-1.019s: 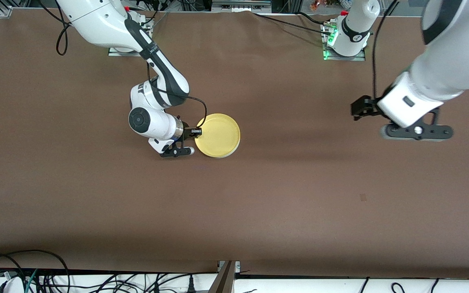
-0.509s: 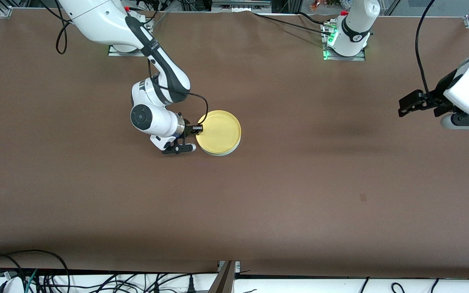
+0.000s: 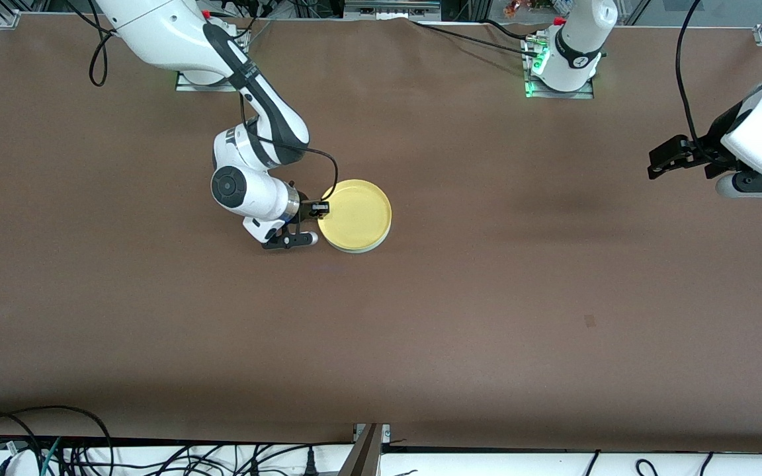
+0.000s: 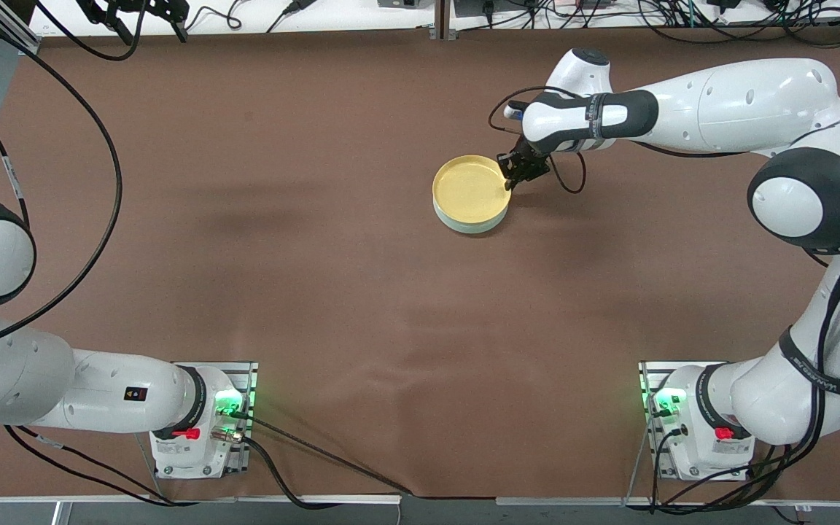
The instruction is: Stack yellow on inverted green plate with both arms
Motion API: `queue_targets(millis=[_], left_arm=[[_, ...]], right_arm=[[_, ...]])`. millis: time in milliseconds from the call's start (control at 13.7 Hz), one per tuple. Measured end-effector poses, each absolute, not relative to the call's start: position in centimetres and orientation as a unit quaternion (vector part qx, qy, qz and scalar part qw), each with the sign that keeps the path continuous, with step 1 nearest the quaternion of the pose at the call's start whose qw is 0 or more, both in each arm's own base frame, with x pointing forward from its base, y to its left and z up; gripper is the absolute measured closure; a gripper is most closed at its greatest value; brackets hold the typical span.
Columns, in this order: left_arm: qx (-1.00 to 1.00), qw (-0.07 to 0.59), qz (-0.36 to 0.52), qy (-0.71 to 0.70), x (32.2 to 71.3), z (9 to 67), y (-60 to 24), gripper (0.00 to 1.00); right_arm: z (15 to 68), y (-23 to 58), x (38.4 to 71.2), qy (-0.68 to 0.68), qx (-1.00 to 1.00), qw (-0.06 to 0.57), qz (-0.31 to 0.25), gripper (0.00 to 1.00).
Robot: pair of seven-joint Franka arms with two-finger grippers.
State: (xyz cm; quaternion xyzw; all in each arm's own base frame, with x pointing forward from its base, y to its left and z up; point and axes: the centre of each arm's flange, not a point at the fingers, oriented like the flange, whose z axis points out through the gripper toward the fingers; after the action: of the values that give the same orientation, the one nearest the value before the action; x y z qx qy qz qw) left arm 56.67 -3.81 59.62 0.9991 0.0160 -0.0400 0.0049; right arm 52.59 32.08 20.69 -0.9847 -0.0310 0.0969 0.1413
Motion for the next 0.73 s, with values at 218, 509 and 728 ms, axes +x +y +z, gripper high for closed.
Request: queue_targets(millis=[218,509,728], left_arm=[[0.999,0.006,-0.032,0.017,56.9,59.8,-3.8,0.0],[1.0,0.007,-0.019,0.018,57.1,60.8,-3.8,0.0],[1.0,0.006,-0.022,0.018,57.6,60.2,-3.8,0.0]], right_arm=[[21.4,32.5,52.4,-0.036,-0.984,0.144,0.093,0.97],[22.5,32.6,52.5,-0.038,-0.985,0.147,0.086,0.97],[21.8,32.4,51.9,-0.037,-0.985,0.142,0.093,0.97]])
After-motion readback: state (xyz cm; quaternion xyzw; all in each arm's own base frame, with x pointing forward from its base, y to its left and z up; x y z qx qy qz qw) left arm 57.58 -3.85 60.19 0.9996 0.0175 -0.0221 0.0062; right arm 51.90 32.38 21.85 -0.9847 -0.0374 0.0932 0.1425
